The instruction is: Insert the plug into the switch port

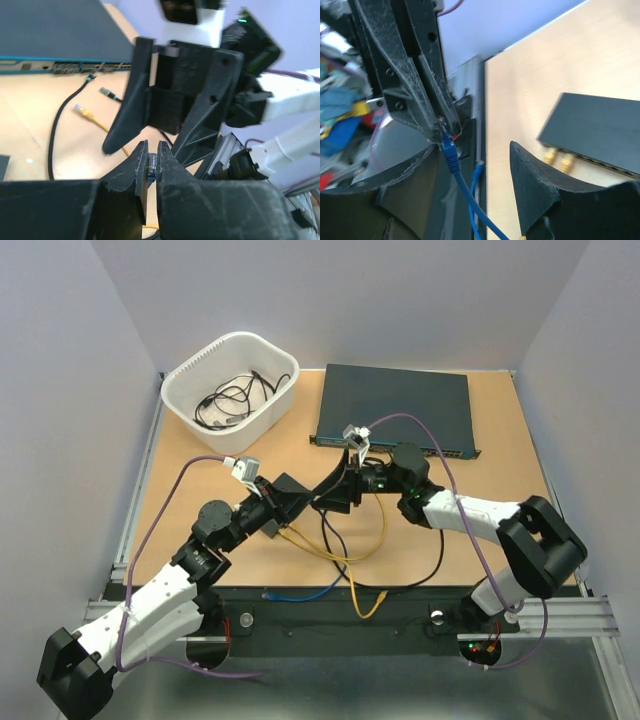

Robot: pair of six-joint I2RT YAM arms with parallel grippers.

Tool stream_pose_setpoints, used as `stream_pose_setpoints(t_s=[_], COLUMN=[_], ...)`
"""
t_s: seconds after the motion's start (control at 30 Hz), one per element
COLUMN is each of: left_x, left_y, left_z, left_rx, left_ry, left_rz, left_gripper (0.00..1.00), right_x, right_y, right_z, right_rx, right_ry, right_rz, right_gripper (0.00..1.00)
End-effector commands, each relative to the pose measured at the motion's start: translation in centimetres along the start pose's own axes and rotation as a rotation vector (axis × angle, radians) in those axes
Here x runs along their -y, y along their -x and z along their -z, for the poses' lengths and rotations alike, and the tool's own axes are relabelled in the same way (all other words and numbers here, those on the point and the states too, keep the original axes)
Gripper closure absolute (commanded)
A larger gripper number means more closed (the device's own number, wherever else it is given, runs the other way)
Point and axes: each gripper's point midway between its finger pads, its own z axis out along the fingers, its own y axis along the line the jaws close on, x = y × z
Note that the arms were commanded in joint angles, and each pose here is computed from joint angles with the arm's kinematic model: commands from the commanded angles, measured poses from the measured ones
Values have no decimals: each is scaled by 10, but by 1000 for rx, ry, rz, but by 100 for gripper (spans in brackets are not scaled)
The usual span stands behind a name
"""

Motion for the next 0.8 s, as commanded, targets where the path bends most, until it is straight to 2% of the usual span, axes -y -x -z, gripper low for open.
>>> stream_pose_setpoints(t_s=[0.0,0.1,0.23,0.43,0.53,0.77], left_x=[-6,-32,-45,-75,-79,-82], left_y=[22,19,16,-4,-12,-18], left_z=[-6,-6,-9,-12,-16,-19], left_rx=[37,18,18,-12,-34,-36], left_ry=[114,274,357,484,492,478], left_rz=[51,100,157,221,232,239], left_gripper=[100,100,100,100,100,100], right_x=[21,39,45,45,50,54], right_y=[27,33,34,22,11,-8], right_z=[13,30,45,31,19,-2], right_rx=[65,53,36,-25,-57,-116], right_ry=[-235,-410,-554,-716,-762,-751], right_rz=[103,153,173,267,284,293], right_gripper=[36,37,39,40,40,42])
